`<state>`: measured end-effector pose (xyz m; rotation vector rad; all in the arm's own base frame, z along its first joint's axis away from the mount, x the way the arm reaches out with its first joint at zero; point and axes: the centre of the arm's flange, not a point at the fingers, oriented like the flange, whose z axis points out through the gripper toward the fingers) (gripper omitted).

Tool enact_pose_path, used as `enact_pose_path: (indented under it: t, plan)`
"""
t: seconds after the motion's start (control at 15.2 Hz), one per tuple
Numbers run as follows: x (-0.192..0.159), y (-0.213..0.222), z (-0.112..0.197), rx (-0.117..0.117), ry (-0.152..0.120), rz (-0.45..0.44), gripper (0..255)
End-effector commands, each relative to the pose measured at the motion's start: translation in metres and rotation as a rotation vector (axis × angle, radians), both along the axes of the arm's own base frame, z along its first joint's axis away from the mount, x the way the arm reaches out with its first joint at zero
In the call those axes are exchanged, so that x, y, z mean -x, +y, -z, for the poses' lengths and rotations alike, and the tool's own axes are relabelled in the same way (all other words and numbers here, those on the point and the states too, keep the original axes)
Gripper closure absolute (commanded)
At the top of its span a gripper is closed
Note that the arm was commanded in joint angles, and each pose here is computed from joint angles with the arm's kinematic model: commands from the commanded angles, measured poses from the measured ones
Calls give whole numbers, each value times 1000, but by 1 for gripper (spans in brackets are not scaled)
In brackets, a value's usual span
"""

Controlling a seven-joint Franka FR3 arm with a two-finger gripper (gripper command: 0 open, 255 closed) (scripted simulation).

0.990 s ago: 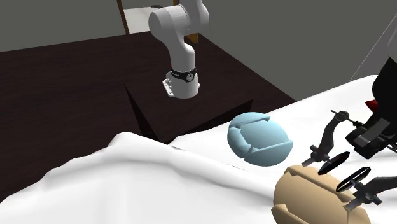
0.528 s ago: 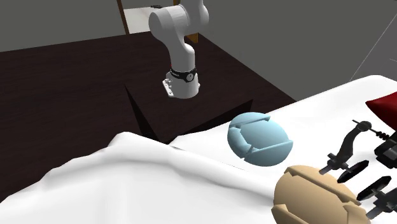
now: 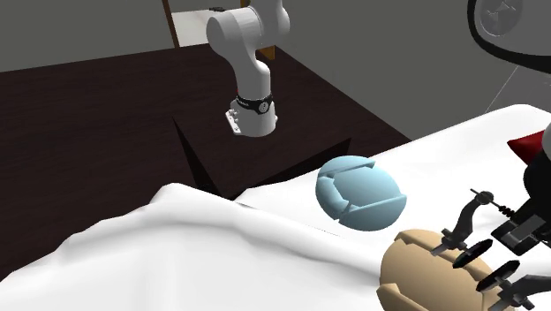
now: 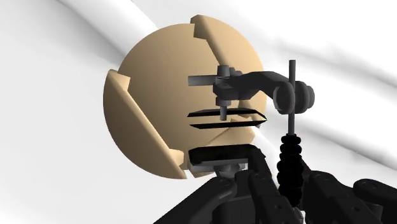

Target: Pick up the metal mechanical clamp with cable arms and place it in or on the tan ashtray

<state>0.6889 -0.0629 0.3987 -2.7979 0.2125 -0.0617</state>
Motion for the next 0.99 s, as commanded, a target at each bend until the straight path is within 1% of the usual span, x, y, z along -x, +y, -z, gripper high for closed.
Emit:
enact_pose_path:
  t: [0.0, 0.26, 0.79, 0.86, 0.92]
  plan:
    - [0, 1, 10, 0, -1, 0, 255]
    - [0, 1, 33, 0, -1, 0, 255]
    - [0, 1, 33, 0, -1, 0, 255]
    - [0, 1, 33, 0, -1, 0, 0]
    - [0, 1, 33, 0, -1, 0, 0]
